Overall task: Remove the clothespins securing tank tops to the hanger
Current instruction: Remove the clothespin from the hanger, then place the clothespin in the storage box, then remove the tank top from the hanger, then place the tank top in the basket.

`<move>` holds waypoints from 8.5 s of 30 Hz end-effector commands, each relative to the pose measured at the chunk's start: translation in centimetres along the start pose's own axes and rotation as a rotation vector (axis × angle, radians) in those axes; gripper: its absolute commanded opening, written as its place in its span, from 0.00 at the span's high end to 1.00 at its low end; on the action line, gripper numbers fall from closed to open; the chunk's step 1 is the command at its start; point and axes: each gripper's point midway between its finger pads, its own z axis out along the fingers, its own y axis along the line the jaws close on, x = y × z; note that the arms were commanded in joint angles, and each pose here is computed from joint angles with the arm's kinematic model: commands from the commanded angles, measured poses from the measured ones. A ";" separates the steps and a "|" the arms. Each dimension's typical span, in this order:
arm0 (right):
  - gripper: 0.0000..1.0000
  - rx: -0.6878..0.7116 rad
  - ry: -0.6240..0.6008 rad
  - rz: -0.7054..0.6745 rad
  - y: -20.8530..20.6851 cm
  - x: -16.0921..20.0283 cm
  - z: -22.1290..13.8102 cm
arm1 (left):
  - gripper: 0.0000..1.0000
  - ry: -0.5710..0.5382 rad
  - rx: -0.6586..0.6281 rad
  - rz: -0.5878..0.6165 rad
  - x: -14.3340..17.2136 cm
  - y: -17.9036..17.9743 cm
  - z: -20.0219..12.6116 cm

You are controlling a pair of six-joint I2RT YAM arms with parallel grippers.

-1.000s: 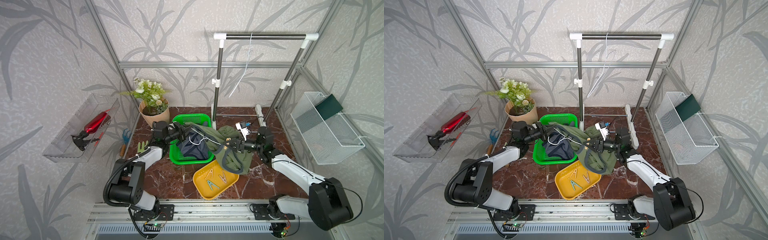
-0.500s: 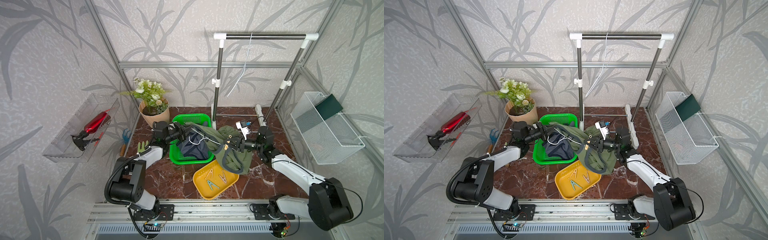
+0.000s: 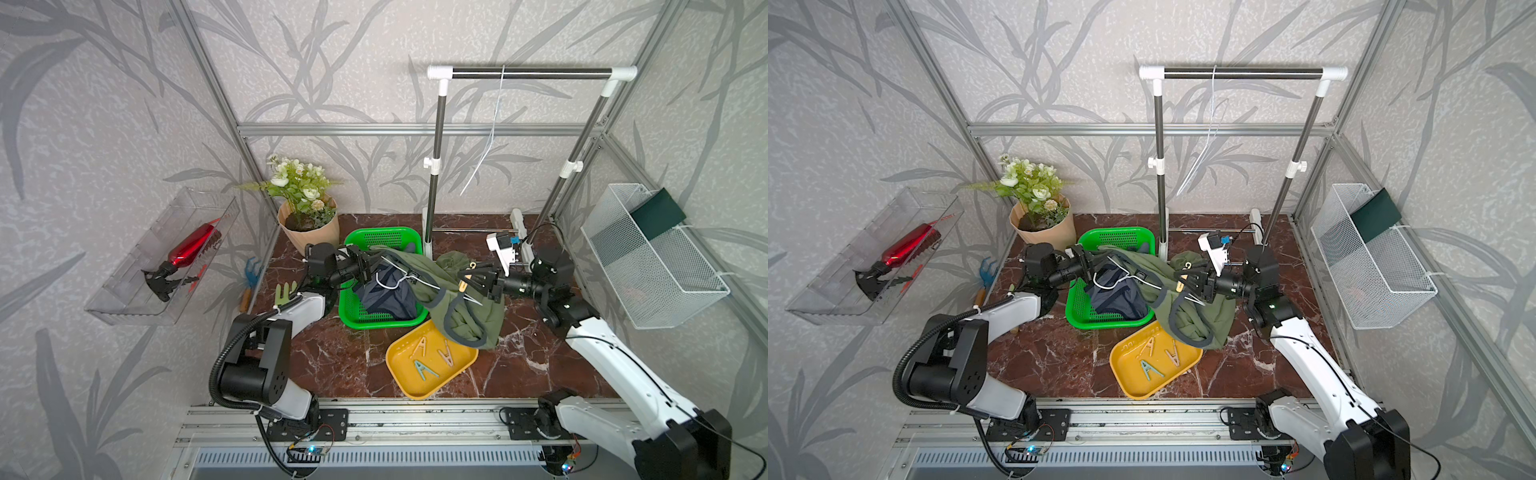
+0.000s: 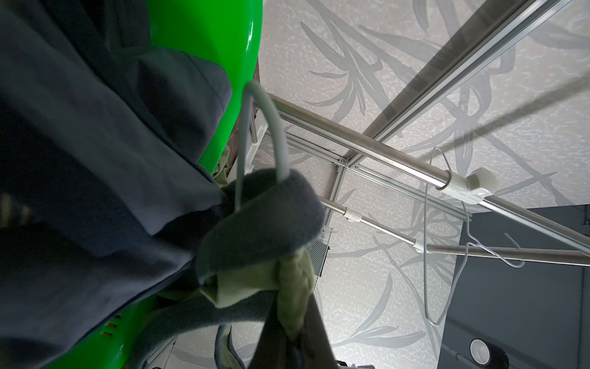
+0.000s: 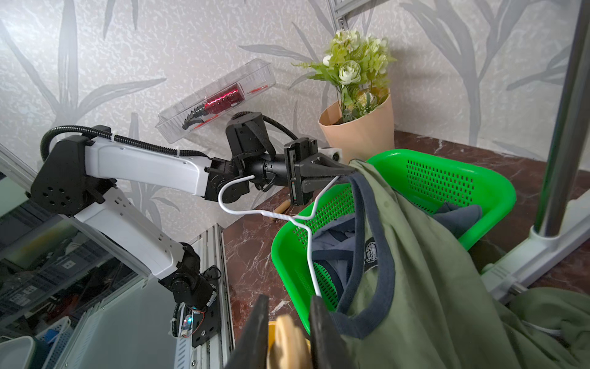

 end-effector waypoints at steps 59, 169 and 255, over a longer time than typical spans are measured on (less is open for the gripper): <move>0.21 0.365 0.572 -0.516 0.9 6.2 10.8 | 1.00 0.004 -0.051 0.050 0.3 -1.4 -0.1; 1.00 0.297 0.075 -0.167 1.2 -1.5 6.4 | 0.42 -0.045 -0.341 0.428 3.0 -1.4 -5.8; 1.00 0.619 0.000 -0.084 -0.4 -1.2 -7.5 | 1.00 -0.314 -0.053 1.157 10.2 -24.6 -3.8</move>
